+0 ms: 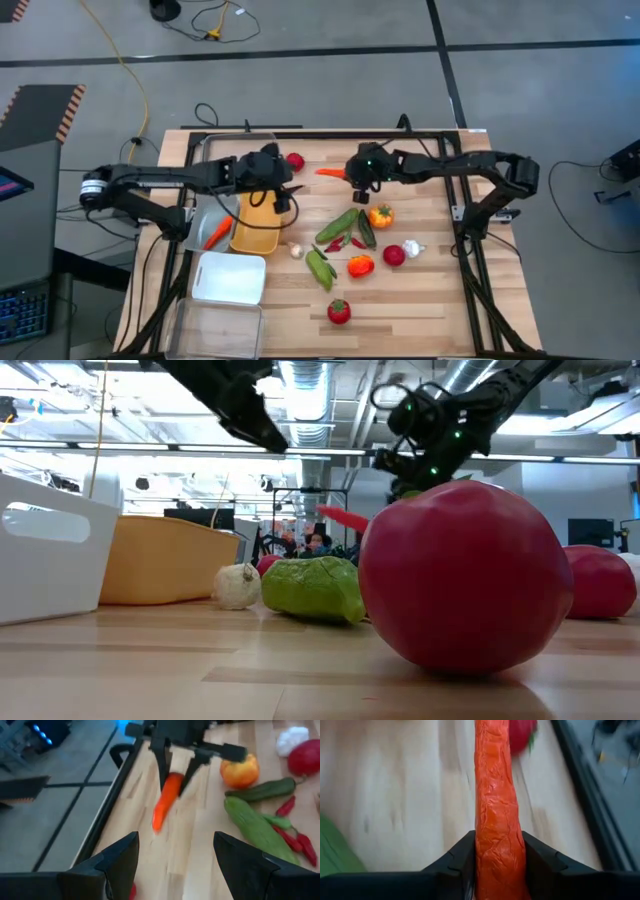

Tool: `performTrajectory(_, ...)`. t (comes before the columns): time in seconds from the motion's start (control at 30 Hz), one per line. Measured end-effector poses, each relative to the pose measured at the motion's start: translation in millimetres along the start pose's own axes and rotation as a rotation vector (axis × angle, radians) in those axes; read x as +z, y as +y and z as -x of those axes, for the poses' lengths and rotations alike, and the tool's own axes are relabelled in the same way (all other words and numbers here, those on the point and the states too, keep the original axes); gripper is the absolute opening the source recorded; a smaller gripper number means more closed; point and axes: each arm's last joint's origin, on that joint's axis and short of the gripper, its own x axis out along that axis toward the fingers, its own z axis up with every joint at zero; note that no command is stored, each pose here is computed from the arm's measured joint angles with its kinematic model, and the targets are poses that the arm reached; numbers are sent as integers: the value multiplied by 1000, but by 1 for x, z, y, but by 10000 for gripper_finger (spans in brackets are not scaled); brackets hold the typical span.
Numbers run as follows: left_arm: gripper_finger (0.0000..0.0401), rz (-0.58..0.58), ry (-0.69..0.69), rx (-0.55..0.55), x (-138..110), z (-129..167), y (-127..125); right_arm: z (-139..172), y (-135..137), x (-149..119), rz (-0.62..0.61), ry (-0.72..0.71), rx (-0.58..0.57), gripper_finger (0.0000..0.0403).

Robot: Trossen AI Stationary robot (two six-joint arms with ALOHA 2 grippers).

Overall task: Sort produce into baskets
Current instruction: Put the top center carrot into the gray bin

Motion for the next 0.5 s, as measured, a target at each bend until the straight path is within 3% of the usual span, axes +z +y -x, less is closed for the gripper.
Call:
performTrajectory(0.27, 245, -85, 1, 16, -2, -32, -8, 4, 20, 29, 60, -232, -13, 165)
performTrajectory(0.5, 245, -115, -34, 20, 1, -41, -9, 7, 30, 39, 118, -308, -14, 163)
